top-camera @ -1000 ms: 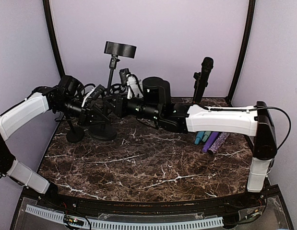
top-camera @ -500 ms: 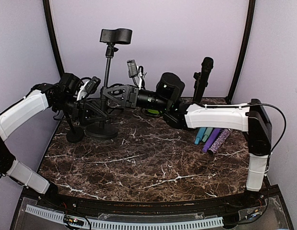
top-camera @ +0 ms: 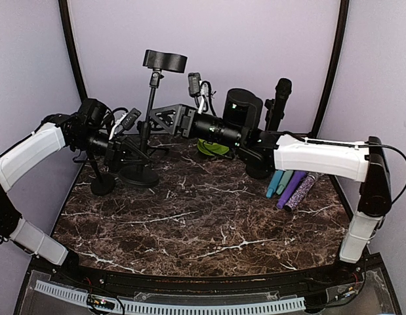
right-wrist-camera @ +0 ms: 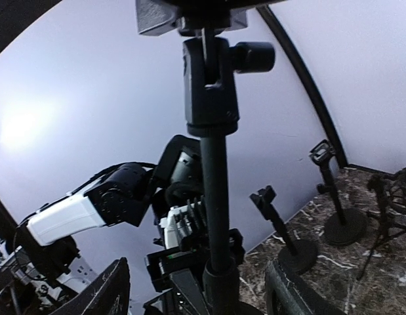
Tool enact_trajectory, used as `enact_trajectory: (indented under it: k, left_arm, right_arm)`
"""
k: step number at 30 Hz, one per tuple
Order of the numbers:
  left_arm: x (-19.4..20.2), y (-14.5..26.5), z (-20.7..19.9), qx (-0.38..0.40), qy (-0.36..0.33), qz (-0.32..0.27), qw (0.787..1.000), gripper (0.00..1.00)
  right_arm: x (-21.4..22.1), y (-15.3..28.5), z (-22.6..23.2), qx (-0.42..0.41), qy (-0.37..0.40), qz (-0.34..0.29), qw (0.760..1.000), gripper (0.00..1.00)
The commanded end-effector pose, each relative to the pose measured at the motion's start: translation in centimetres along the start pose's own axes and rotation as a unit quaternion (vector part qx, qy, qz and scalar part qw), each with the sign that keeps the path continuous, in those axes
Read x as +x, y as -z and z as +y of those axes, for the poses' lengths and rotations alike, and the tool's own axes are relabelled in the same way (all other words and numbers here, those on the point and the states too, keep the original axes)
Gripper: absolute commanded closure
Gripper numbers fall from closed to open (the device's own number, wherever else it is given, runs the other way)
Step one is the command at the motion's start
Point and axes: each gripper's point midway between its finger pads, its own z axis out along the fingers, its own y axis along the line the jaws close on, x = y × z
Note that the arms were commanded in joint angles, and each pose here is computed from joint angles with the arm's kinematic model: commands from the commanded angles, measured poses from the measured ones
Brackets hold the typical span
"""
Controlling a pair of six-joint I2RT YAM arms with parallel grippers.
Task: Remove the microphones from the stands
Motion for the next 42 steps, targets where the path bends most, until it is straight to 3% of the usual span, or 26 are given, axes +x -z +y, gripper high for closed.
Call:
enact_trajectory:
  k: [1, 11, 24, 26, 30, 31, 34, 37, 38, 40, 42]
  left_arm:
    - [-1.1, 0.5, 1.6, -0.055, -0.049, -0.001, 0.997, 1.00]
    - [-1.1, 0.6, 2.5, -0.082, -0.061, 0.000, 0.995, 1.00]
    - [-1.5, 0.9, 2.4, -0.095, -0.068, 0.000, 0.993, 1.00]
    - [-1.5, 0.9, 2.3, -0.093, -0.068, 0.001, 0.993, 1.00]
    - [-1.5, 0.9, 2.0, -0.083, -0.067, -0.003, 0.994, 1.00]
    - [-1.5, 0.8, 1.8, -0.078, -0.065, -0.004, 0.995, 1.00]
    - [-1.8, 0.8, 0.8, -0.055, -0.062, -0.010, 0.997, 1.00]
    - [-2.1, 0.9, -0.6, -0.019, -0.060, -0.020, 0.998, 1.00]
    - [-2.3, 0.9, -1.2, -0.005, -0.057, -0.025, 0.998, 1.00]
    - [-2.6, 1.0, -2.2, 0.021, -0.053, -0.034, 0.998, 1.00]
    - [-2.9, 1.1, -3.2, 0.048, -0.049, -0.043, 0.997, 1.00]
  right_arm:
    - [1.7, 0.4, -3.5, 0.126, 0.037, 0.016, 0.991, 0.29]
    - [2.9, -2.1, -1.7, 0.135, 0.059, 0.034, 0.989, 0.37]
    - [3.8, -4.8, -2.4, 0.150, 0.046, 0.058, 0.986, 0.60]
    - [3.6, -4.7, -2.3, 0.152, 0.046, 0.056, 0.986, 0.68]
    - [2.7, -4.5, -1.6, 0.140, 0.051, 0.046, 0.988, 0.93]
    - [2.3, -4.4, -1.3, 0.131, 0.053, 0.043, 0.989, 0.99]
    - [1.0, -3.8, 0.8, 0.061, 0.044, 0.022, 0.997, 1.00]
    - [-1.8, -2.1, 3.4, -0.033, 0.046, -0.043, 0.997, 1.00]
    - [-1.6, -1.3, 5.3, -0.096, 0.020, -0.032, 0.995, 1.00]
    - [-2.3, -0.4, 6.1, -0.132, 0.027, -0.056, 0.989, 1.00]
    - [-1.7, 0.5, 8.4, -0.201, 0.013, -0.030, 0.979, 1.00]
